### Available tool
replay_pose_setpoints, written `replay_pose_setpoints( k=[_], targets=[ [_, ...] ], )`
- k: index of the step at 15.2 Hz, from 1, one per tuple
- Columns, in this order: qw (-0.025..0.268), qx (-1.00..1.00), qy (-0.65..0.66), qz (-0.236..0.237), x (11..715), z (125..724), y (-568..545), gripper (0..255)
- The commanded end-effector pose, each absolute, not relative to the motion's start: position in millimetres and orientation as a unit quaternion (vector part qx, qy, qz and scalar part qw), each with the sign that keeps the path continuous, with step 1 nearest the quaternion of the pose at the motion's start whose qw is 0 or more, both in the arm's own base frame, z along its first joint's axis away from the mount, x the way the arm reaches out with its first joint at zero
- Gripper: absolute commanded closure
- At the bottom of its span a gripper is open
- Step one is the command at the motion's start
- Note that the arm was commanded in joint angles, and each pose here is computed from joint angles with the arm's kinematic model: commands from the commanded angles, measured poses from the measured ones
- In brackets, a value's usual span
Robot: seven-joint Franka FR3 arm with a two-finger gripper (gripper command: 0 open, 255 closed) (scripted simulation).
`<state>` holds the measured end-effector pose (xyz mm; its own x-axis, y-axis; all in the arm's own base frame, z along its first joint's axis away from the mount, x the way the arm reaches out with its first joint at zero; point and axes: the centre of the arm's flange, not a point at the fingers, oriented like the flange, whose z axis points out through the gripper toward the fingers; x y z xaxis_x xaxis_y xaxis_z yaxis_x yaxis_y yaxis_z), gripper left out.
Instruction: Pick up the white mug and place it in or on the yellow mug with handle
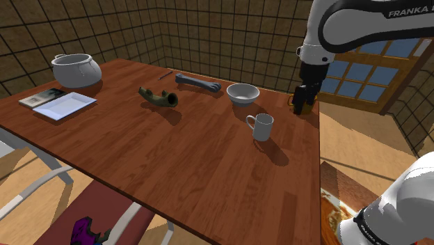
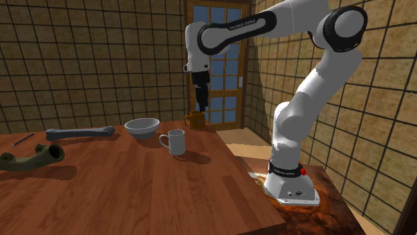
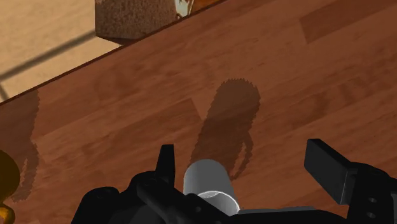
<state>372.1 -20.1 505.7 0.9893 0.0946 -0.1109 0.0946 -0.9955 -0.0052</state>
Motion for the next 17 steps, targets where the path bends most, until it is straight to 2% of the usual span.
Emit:
replay_pose_setpoints(
  k=[1, 12, 17],
  targets=[
    [-0.002, 0.998, 0.045, -0.054, 394, 491, -27, 0],
    [-0.013, 0.998, 0.03, -0.049, 508, 406, -55, 0],
    [-0.014, 0.998, 0.029, -0.049, 511, 382, -55, 0]
  ],
)
